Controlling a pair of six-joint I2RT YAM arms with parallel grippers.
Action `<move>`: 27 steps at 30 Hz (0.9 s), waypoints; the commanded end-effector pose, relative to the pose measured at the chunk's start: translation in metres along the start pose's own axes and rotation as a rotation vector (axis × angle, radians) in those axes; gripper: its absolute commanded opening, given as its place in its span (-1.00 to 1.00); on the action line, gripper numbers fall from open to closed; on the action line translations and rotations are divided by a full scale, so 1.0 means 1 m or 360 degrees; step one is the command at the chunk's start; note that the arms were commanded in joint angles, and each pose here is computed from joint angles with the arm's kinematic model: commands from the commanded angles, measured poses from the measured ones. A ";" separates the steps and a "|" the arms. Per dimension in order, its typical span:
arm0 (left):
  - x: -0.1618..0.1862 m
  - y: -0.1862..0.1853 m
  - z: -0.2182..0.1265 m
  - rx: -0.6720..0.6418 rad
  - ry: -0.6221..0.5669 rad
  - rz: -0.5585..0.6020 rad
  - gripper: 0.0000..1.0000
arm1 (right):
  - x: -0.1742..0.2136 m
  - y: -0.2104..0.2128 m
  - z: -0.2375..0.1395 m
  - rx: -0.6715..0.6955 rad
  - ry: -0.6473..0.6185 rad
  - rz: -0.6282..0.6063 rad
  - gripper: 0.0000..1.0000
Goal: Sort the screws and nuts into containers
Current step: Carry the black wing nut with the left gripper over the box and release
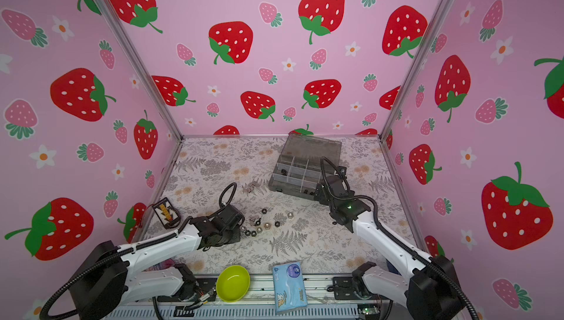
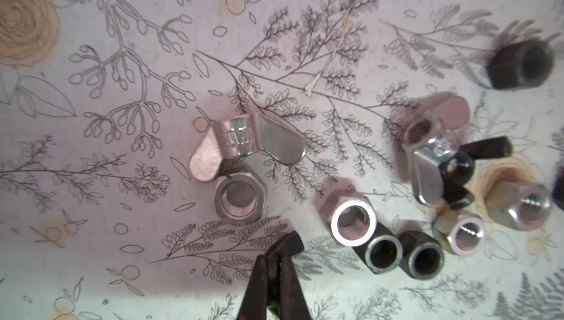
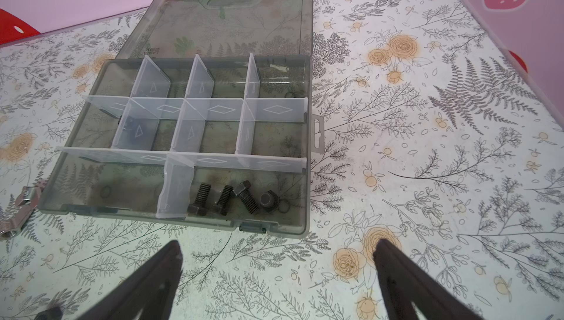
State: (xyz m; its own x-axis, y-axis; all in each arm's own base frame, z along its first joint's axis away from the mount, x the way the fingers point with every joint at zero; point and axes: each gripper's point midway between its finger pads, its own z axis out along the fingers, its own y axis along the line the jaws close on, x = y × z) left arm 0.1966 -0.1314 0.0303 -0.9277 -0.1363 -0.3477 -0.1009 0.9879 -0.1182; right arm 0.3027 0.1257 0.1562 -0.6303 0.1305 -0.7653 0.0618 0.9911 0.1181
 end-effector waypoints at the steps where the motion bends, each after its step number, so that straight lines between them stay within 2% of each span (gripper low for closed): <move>1: -0.028 -0.018 -0.024 0.0097 -0.0124 -0.0004 -1.00 | 0.003 -0.006 -0.004 0.0027 -0.0013 0.0021 0.99; 8: -0.083 -0.062 -0.054 0.0328 -0.0394 -0.0012 -1.00 | 0.003 -0.003 -0.003 -0.0001 -0.0020 0.0040 0.99; 14: -0.135 -0.109 -0.068 0.0436 -0.0520 0.0093 -1.00 | 0.001 -0.002 -0.005 -0.0016 -0.0027 0.0055 0.99; 19: -0.180 -0.143 -0.059 0.0497 -0.0566 0.0130 -1.00 | -0.002 0.000 -0.006 -0.0034 -0.0036 0.0072 0.99; 27: -0.235 -0.190 -0.025 0.0601 -0.0536 0.0196 -1.00 | -0.005 0.003 -0.008 -0.0061 -0.0052 0.0079 0.99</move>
State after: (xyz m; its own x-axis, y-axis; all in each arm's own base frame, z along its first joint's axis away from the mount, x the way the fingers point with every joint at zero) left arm 0.4047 -0.2667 0.1399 -0.7783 -0.1168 -0.6169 0.1271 0.9329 -0.3369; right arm 0.3002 0.1256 0.1577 -0.6206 0.1539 -0.7689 0.0631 0.9872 0.1466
